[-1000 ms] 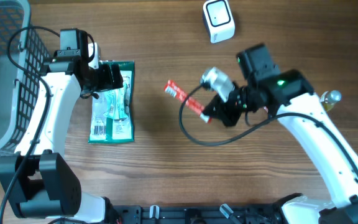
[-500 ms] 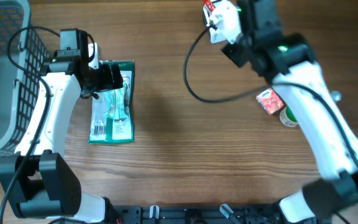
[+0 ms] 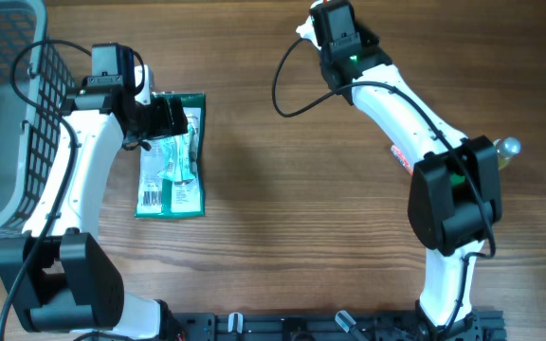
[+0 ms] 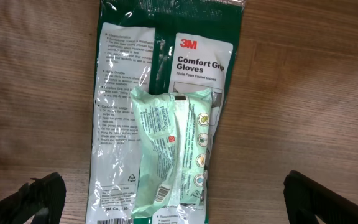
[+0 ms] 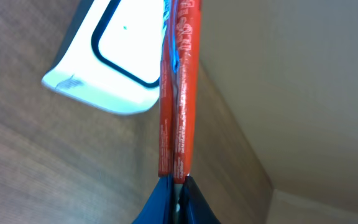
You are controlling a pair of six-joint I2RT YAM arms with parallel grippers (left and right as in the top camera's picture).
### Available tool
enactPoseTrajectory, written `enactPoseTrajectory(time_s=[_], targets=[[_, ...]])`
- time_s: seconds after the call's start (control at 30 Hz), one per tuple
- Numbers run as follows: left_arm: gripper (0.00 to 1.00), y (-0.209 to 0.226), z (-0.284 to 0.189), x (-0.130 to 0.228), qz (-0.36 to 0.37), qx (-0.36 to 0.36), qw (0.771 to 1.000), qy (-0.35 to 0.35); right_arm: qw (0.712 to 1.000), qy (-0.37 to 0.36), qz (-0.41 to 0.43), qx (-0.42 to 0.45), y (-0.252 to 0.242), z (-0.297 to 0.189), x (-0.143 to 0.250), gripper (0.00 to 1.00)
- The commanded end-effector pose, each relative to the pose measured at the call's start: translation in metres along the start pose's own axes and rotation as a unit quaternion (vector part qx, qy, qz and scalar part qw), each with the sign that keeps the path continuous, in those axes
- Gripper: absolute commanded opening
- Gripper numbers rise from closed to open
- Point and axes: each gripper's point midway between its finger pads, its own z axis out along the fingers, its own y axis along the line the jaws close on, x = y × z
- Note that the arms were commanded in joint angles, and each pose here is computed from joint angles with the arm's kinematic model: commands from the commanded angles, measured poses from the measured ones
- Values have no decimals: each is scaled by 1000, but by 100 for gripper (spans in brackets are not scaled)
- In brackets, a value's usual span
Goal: Scan the item barcode
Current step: 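Hold the red packet under the white scanner, then carry the red packet right and set it beside the Kleenex pack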
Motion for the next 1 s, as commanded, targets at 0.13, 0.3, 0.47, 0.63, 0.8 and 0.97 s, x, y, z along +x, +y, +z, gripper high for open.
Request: enactPoseTrajectory(time_s=[0.13, 0.3, 0.47, 0.63, 0.8, 0.97], targets=[[100, 2, -7, -5, -1, -2, 1000, -12, 997, 15, -58, 58, -16, 10, -2, 4], [100, 2, -7, -5, -1, -2, 1000, -12, 997, 2, -56, 57, -17, 13, -6, 5], [100, 2, -7, -5, -1, -2, 1000, -12, 998, 0, -47, 52, -18, 21, -2, 4], [100, 1, -7, -5, -1, -2, 1000, -12, 998, 7, -62, 30, 6, 39, 2, 4], [100, 2, -7, -5, -1, -2, 1000, -12, 997, 23, -78, 13, 28, 57, 10, 4], [100, 1, -7, -5, -1, -2, 1000, -12, 996, 10, -84, -17, 41, 58, 8, 4]])
